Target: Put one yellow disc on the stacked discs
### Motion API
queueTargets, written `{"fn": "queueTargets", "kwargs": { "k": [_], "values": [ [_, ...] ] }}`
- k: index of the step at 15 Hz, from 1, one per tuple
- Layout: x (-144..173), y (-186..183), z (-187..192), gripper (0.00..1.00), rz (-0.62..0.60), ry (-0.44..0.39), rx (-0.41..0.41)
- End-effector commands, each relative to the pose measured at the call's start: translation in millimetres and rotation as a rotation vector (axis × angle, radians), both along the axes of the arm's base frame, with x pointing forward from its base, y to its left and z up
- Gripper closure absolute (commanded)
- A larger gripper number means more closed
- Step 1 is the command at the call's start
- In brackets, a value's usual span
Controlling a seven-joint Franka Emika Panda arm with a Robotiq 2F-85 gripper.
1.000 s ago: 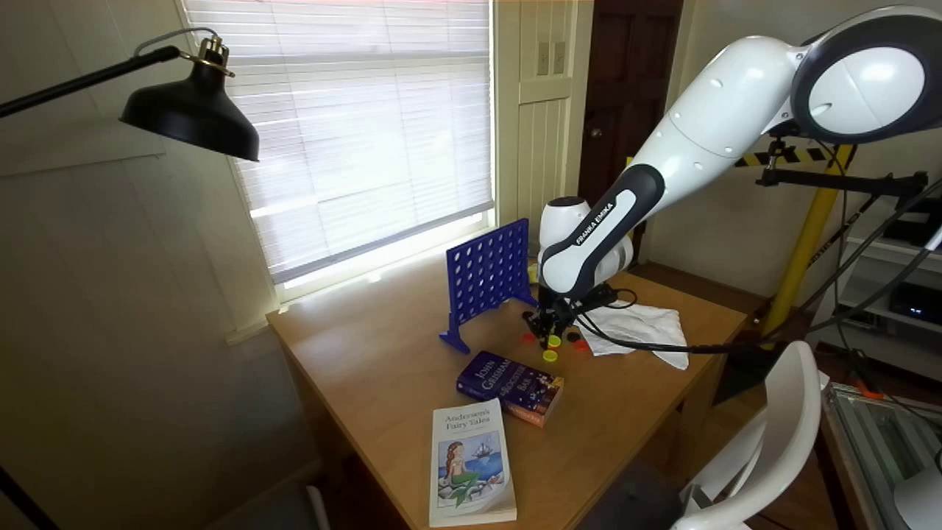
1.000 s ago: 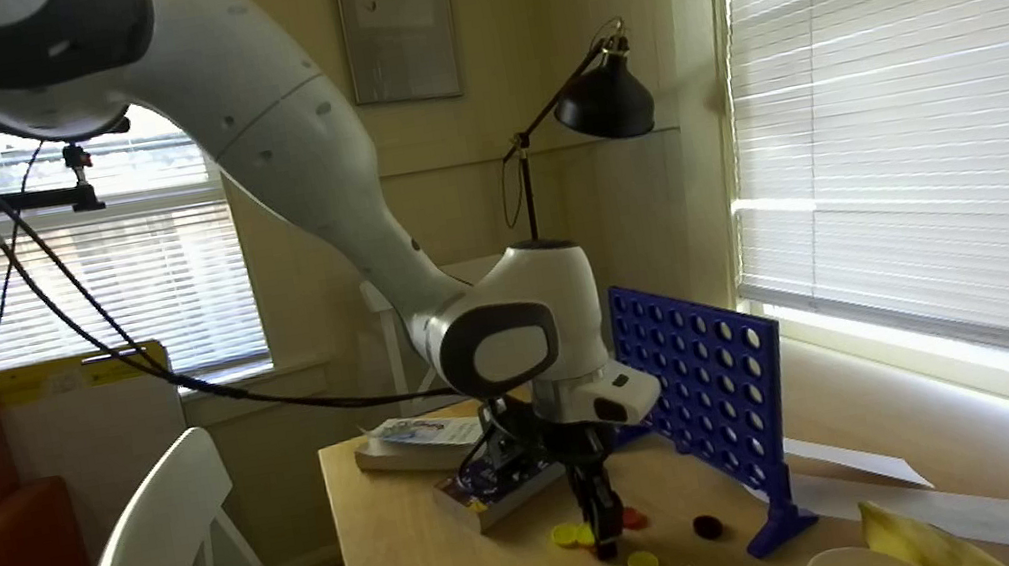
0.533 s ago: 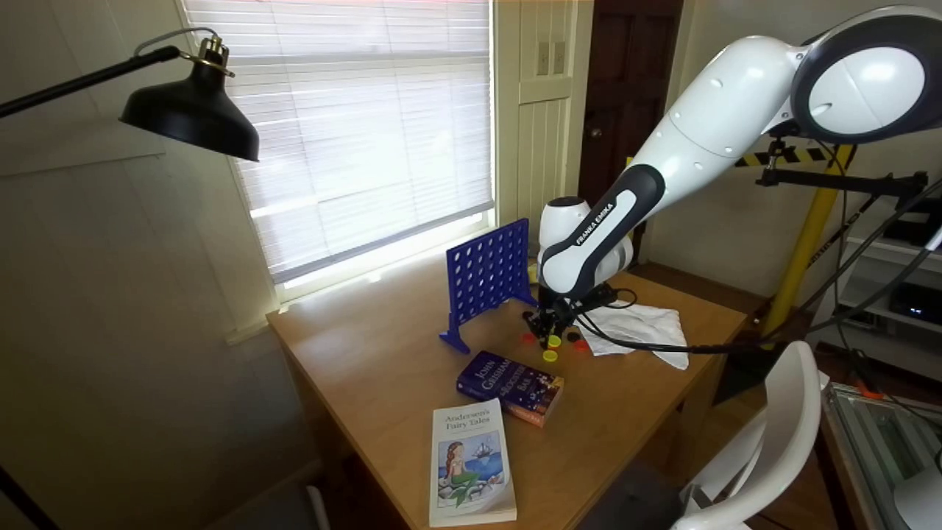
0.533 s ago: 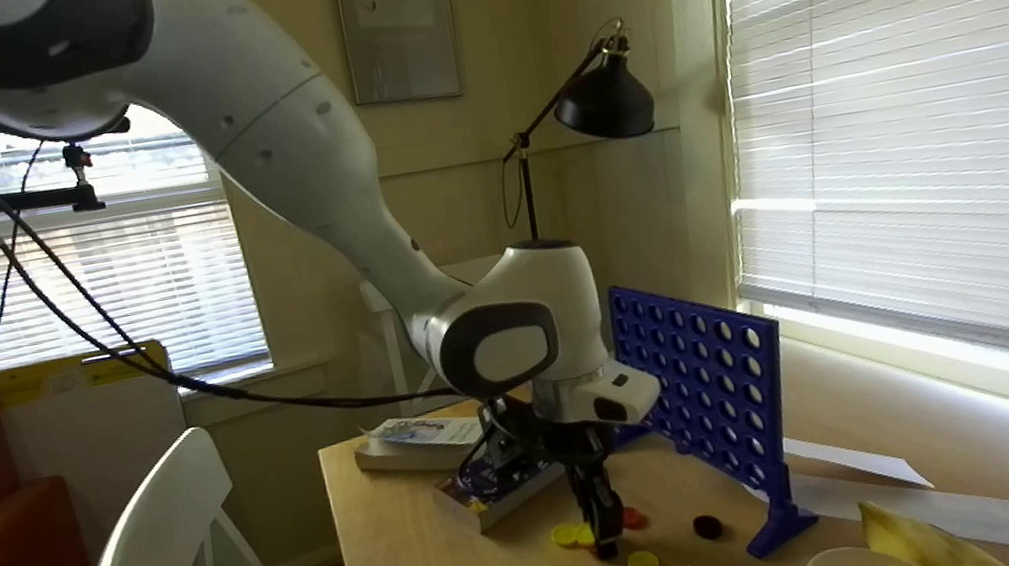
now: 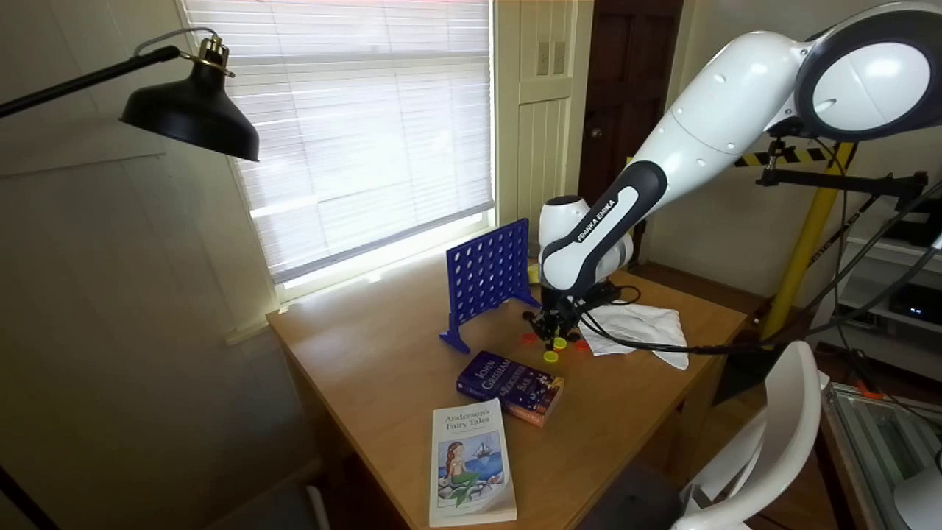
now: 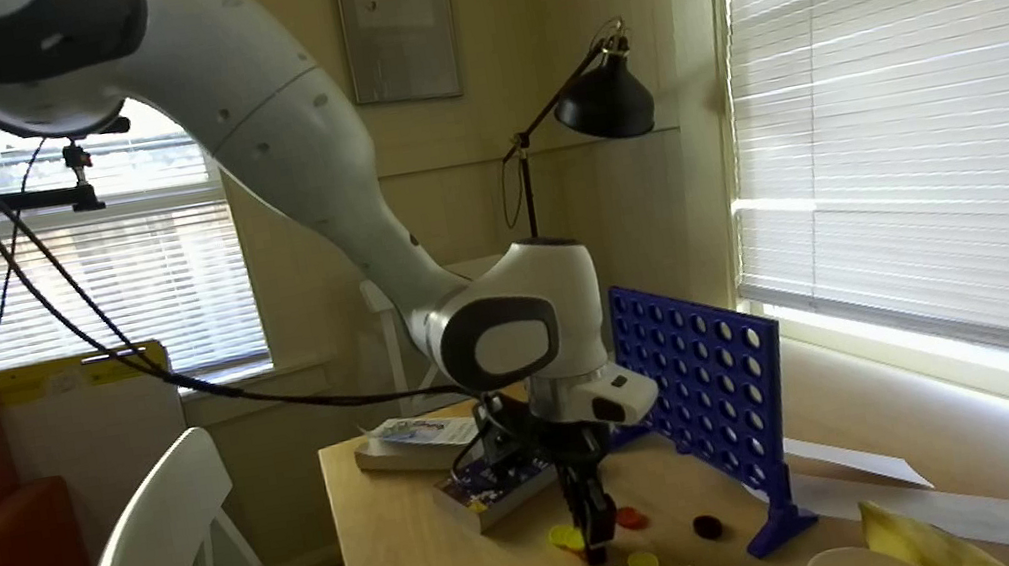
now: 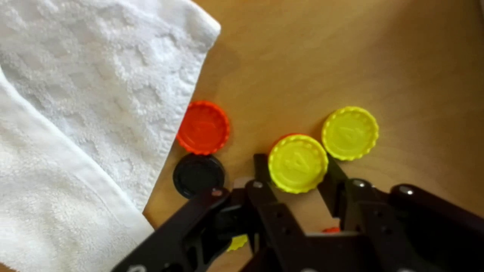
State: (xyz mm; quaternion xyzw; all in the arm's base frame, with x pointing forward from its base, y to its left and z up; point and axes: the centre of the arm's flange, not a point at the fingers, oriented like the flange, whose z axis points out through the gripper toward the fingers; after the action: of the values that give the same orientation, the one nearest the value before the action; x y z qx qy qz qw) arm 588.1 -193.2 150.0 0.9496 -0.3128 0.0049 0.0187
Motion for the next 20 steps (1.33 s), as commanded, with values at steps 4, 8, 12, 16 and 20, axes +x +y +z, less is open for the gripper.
{"fn": "queueTargets", "kwargs": {
  "k": [4, 8, 12, 16, 20],
  "values": [
    [-2, -2, 0, 0.89, 0.03, 0.02, -0.008],
    [-2, -2, 0, 0.51, 0.035, 0.014, -0.007],
    [-4, 0, 6, 0.17, 0.045, 0.0, -0.005],
    [-6, 4, 17, 0.0, 0.066, -0.013, -0.003],
    [-9, 4, 31, 0.0, 0.138, -0.024, -0.004]
  ]
}}
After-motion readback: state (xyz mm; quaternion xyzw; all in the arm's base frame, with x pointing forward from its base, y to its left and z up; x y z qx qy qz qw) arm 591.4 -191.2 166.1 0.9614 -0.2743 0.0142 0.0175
